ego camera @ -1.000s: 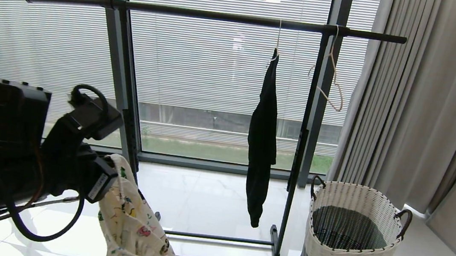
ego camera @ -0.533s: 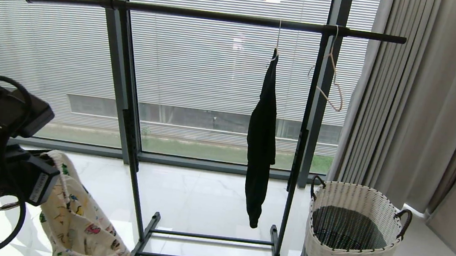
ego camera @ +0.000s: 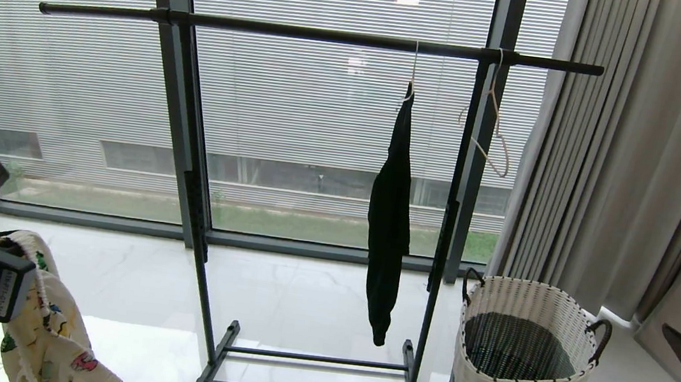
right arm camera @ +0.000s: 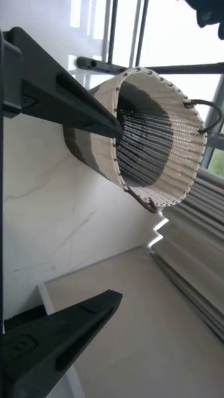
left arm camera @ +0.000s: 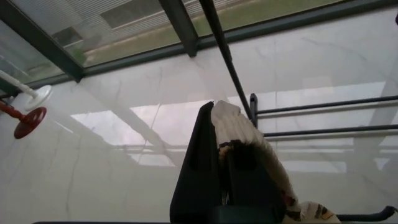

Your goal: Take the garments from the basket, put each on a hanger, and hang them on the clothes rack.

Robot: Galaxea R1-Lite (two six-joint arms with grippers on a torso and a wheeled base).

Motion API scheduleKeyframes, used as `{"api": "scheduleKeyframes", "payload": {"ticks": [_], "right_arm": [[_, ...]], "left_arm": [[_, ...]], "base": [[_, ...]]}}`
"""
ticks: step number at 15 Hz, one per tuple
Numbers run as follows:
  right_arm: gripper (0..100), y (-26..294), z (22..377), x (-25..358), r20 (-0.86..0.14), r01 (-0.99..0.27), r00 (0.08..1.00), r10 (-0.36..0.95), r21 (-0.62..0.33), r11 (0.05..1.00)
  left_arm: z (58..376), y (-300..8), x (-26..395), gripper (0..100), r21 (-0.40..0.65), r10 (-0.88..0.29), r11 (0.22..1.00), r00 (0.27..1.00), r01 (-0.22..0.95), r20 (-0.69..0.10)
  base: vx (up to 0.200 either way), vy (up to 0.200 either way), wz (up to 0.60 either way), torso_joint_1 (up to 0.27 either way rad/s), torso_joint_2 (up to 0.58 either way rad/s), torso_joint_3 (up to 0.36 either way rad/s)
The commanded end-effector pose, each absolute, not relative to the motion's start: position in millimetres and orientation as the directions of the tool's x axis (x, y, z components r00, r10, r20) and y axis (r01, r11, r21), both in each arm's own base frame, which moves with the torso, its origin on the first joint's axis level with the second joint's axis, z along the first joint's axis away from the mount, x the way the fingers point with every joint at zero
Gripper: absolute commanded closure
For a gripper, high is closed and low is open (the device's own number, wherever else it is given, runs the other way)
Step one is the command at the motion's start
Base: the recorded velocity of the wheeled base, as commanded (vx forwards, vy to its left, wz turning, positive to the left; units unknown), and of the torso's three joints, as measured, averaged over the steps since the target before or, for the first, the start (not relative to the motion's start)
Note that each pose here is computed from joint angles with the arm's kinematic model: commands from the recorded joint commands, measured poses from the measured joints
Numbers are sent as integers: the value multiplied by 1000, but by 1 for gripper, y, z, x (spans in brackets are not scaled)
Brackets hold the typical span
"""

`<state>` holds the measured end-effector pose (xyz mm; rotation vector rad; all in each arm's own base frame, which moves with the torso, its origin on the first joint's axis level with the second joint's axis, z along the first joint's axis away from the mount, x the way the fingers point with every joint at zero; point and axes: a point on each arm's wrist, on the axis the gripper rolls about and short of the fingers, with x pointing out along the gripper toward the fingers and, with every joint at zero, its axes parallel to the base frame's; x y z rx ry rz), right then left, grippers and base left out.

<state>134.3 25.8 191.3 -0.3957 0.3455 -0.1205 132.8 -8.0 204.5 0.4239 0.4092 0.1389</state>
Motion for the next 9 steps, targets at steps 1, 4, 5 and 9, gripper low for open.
{"api": "scheduleKeyframes", "payload": {"ticks": [1, 4, 5, 9], "right_arm": [[0, 27, 187, 139, -328, 36, 927, -183, -408, 912], [0, 27, 191, 141, -317, 43, 930, -184, -403, 914], [0, 27, 193, 142, -313, 46, 932, -184, -400, 916], [0, 22, 190, 145, -325, 83, 920, -220, -386, 919]], "left_arm": [[201, -3, 126, 100, 424, 248, 902, 902, -83, -352], [199, 0, 121, 100, 425, 266, 899, 900, -103, -346], [200, 0, 119, 100, 424, 266, 900, 902, -105, -341], [201, 4, 118, 100, 427, 299, 894, 893, -139, -336]], "base": [[0, 0, 0, 159, -447, -281], [0, 0, 0, 170, -448, -290], [0, 0, 0, 178, -461, -290], [0, 0, 0, 195, -471, -282]]}}
